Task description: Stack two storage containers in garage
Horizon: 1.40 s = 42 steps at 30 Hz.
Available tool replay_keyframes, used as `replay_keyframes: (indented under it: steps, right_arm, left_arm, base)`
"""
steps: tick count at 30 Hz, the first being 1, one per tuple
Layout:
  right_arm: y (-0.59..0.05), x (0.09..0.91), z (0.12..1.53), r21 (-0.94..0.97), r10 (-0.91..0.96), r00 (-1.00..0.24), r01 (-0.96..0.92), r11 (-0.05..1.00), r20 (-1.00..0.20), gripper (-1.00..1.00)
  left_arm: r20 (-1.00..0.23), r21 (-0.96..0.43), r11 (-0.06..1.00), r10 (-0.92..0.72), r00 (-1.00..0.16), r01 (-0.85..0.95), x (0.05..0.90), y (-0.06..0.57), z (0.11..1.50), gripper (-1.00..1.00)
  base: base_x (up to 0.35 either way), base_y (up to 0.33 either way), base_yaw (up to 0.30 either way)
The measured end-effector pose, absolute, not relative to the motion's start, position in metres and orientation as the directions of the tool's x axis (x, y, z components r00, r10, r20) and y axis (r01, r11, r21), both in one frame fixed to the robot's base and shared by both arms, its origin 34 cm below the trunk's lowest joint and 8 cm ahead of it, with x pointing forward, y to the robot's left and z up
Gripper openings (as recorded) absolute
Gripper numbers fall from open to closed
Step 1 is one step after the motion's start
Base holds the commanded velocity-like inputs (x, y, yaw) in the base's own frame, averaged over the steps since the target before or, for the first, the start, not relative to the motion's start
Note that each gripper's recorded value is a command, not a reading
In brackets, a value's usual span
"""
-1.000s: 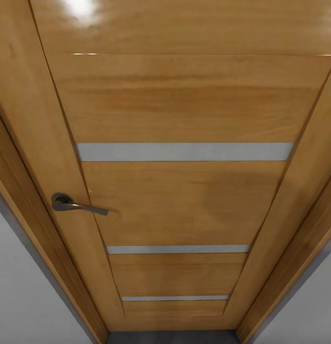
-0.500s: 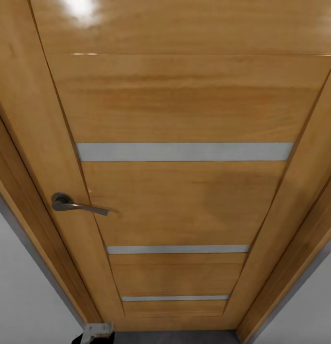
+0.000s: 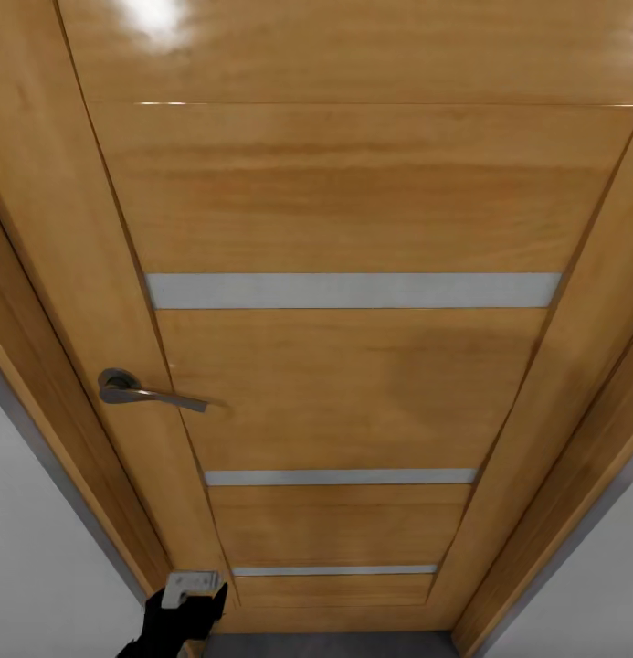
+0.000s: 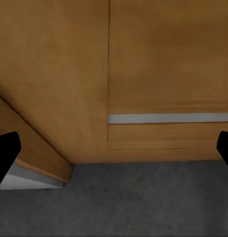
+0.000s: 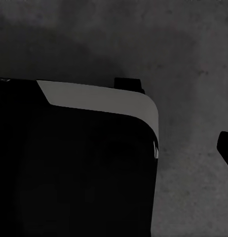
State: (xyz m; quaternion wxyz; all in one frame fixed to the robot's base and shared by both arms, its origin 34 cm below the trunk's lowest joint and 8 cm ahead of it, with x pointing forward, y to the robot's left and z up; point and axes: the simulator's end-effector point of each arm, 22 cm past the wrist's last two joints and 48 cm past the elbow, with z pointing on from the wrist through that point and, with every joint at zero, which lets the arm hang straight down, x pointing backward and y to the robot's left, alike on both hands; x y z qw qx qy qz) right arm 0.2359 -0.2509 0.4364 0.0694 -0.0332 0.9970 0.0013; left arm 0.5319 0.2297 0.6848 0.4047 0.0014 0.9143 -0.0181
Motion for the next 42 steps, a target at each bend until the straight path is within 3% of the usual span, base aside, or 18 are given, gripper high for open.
replay_keyframes:
  steps: [10,25,35,42]
  right_arm:
    - [-0.250,0.236,0.436,0.000,-0.068,-0.988,-0.068,0.998,-0.139,1.00]
    - [-0.250,0.237,0.437,-0.001,-0.067,-0.988,-0.068,0.998,-0.141,1.00]
    - [-0.252,0.239,0.437,-0.003,-0.067,-0.987,-0.067,0.998,-0.144,1.00]
    - [-0.253,0.240,0.437,-0.005,-0.066,-0.987,-0.065,0.998,-0.147,1.00]
  left_arm:
    - [-0.831,-0.059,0.998,-0.037,-0.555,0.023,0.606,0.214,0.743,1.00]
    - [-0.855,-0.061,0.998,-0.041,-0.516,0.022,0.669,0.218,0.794,1.00]
    - [-0.904,-0.053,0.998,-0.055,-0.423,-0.016,0.718,0.239,0.851,1.00]
    - [-0.901,-0.053,0.999,-0.054,-0.431,-0.014,0.761,0.239,0.882,1.00]
  base:
    - [0.000,0.000,0.000]
    - [0.000,0.000,0.000]
    - [0.000,0.000,0.000]
    - [0.000,0.000,0.000]
